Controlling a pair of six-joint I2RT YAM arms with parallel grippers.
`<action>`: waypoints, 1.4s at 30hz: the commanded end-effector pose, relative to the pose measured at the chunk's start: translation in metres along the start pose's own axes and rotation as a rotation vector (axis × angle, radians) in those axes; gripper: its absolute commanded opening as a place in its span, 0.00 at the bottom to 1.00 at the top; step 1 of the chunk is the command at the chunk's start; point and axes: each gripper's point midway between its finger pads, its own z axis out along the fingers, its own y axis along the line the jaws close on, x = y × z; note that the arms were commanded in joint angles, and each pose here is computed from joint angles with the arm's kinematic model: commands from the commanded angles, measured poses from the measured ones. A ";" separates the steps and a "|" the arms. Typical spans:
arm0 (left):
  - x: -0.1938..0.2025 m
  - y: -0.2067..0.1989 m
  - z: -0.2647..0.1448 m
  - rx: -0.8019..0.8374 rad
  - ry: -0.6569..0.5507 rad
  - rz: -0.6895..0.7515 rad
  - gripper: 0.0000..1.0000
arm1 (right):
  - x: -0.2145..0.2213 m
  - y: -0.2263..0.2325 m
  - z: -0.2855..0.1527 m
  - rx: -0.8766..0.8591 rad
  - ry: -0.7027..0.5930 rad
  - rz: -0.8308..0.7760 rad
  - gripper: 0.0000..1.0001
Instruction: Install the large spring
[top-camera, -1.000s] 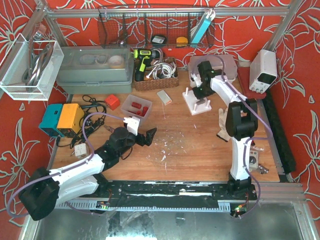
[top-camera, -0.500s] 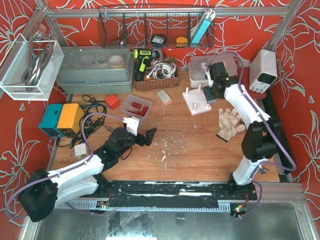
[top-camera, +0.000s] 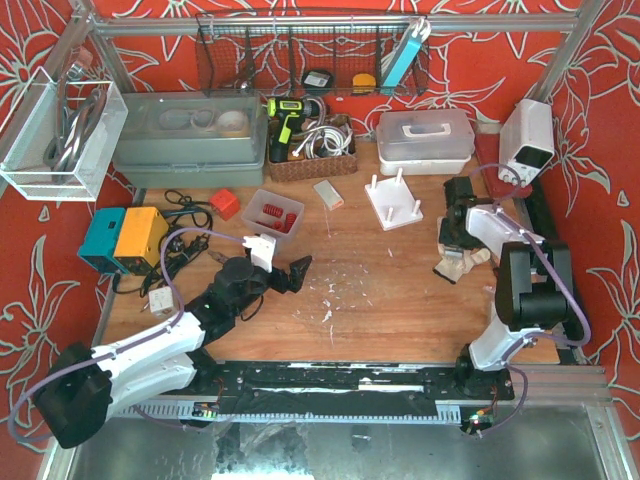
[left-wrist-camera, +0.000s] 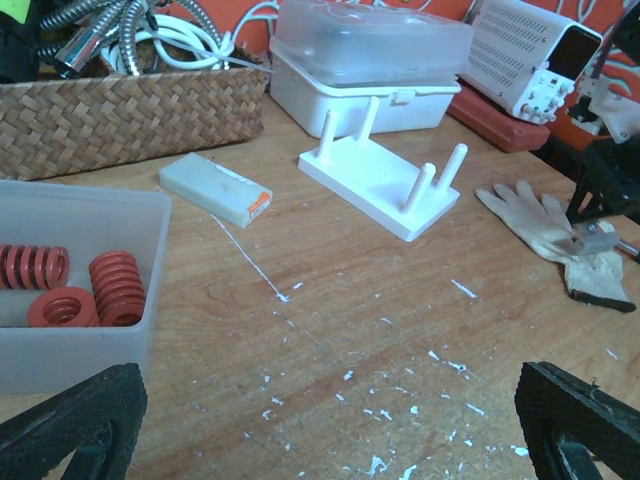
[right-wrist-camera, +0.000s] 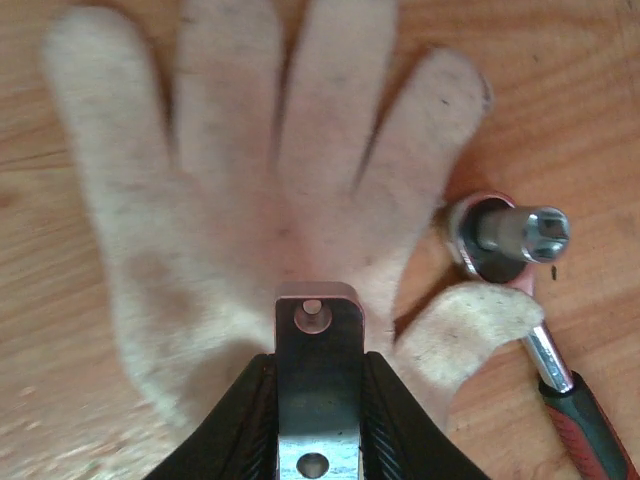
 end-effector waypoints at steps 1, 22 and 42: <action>-0.002 0.002 -0.003 -0.014 -0.018 -0.004 1.00 | -0.004 -0.009 0.015 0.000 -0.005 0.162 0.17; -0.002 0.035 -0.002 -0.211 -0.028 -0.087 1.00 | -0.014 0.047 -0.093 -0.282 -0.214 0.098 0.67; -0.051 0.103 0.052 -0.452 0.361 -0.095 0.49 | 0.042 0.112 -0.159 -0.457 -0.526 -0.142 0.99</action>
